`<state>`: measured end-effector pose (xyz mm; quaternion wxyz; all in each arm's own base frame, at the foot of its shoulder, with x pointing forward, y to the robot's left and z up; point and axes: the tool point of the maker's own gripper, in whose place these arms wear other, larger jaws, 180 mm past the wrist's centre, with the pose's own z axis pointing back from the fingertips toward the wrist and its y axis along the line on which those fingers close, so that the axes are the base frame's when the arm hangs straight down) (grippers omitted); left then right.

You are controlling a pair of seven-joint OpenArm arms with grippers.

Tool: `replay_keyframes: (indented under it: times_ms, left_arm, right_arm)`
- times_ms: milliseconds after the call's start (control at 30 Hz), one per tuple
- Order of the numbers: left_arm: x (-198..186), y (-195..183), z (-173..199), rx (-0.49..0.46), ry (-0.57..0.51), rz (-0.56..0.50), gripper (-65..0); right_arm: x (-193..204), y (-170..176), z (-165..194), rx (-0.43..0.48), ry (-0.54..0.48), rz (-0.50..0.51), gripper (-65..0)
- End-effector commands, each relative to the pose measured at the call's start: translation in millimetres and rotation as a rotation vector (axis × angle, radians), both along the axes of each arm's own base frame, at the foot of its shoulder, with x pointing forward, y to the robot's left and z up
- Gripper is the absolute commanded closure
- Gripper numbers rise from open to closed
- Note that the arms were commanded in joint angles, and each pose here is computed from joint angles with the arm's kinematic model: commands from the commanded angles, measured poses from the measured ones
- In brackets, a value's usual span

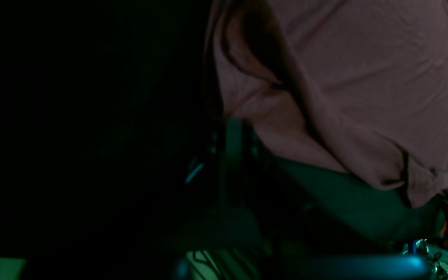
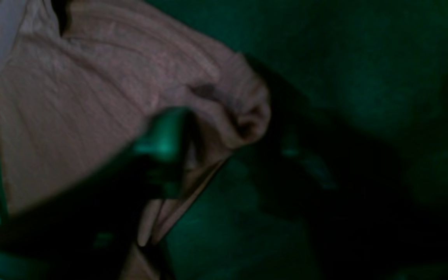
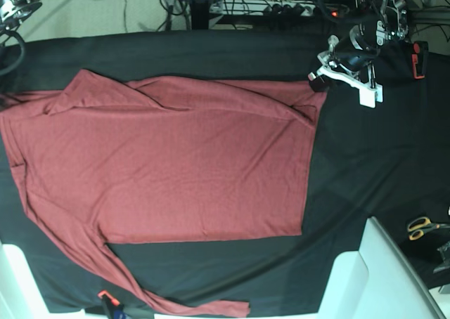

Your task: Fold the T-shirt properly

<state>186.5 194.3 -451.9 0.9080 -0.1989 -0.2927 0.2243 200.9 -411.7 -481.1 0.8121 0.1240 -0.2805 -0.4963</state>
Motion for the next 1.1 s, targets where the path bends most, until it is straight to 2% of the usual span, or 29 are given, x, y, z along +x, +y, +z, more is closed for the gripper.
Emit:
replay_keyframes:
  times_ms: [0, 167, 233, 300, 467, 567, 667, 800, 933, 1067]
  left_arm:
    - [2, 5, 6, 0.010, -0.021, 0.003, -13.3]
    - [1, 8, 6, 0.014, -0.021, 0.008, -34.6]
    - [1, 9, 6, 0.016, -0.021, 0.009, -40.2]
    - [0, 15, 6, 0.024, -0.019, 0.024, -42.8]
    - [-7, 51, 14, 0.067, -0.033, 0.121, -42.9]
    - [-14, 75, 20, 0.098, -0.037, 0.178, -42.8]
    - [-28, 99, 28, 0.140, -0.043, 0.218, -42.6]
    - [-35, 107, 43, 0.173, -0.110, 0.146, -42.6]
    - [-42, 116, 45, 0.189, -0.125, 0.132, -42.6]
    - [-53, 123, 34, 0.177, -0.089, 0.161, -42.6]
  right_arm:
    - [8, -19, 18, -0.050, -0.042, -0.012, -40.8]
    - [-15, -28, 14, -0.045, -0.038, -0.071, -41.7]
    - [-24, -31, 15, -0.060, -0.023, -0.067, -41.7]
    - [-33, -24, 15, -0.083, -0.009, -0.029, -41.7]
    - [-35, 16, 41, -0.227, -0.016, 0.235, -41.7]
    - [-34, 52, 48, -0.256, 0.015, 0.357, -41.7]
    - [-32, 84, 46, -0.248, 0.009, 0.411, -41.7]
    - [-22, 118, 33, -0.198, 0.005, 0.497, -41.7]
    - [-24, 143, 17, -0.128, 0.010, 0.519, -41.7]
    - [-26, 155, 8, -0.089, 0.014, 0.524, -41.7]
